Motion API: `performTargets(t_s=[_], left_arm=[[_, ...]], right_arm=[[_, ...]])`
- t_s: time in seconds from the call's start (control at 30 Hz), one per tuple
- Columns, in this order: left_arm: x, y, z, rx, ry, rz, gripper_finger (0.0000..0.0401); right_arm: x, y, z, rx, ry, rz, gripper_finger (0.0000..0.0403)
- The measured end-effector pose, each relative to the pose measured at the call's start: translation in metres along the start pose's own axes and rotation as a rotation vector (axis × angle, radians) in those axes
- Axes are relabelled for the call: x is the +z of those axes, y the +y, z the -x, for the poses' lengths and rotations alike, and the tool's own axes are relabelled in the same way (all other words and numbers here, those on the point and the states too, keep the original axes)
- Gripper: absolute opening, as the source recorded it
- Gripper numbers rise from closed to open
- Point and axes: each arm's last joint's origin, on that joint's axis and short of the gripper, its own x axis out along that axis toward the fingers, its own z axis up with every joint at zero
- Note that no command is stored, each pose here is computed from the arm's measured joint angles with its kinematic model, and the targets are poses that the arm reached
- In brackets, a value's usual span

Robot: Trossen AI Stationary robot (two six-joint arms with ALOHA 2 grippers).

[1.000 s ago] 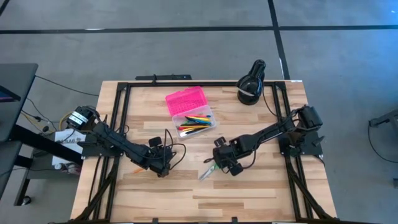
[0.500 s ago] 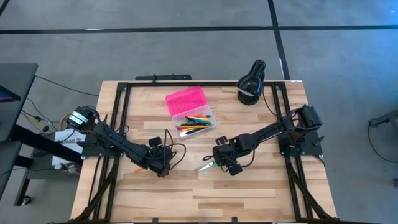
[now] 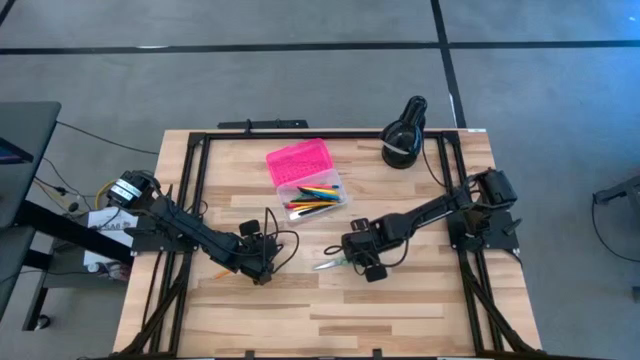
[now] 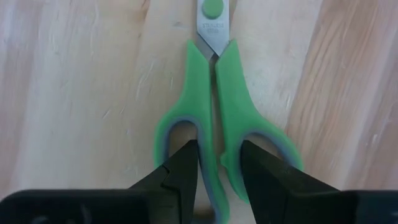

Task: Pick & place school supplies into a supply box
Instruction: Put the green scissor into the pink supply box

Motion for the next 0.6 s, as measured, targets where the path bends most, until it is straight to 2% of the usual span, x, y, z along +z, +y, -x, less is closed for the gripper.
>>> performTargets(t_s=[0.23, 0.6], left_arm=[[-0.0001, 0.0001, -0.0001, 0.001, 0.0, 0.0, 0.0169], [-0.0001, 0.0, -0.0001, 0.001, 0.0, -0.001, 0.0169]], right_arm=[[-0.003, -0.0044, -0.0081, 0.029, 0.045, -0.052, 0.0109], [-0.0037, -0.0056, -0.0085, 0.029, 0.049, -0.057, 0.0102]])
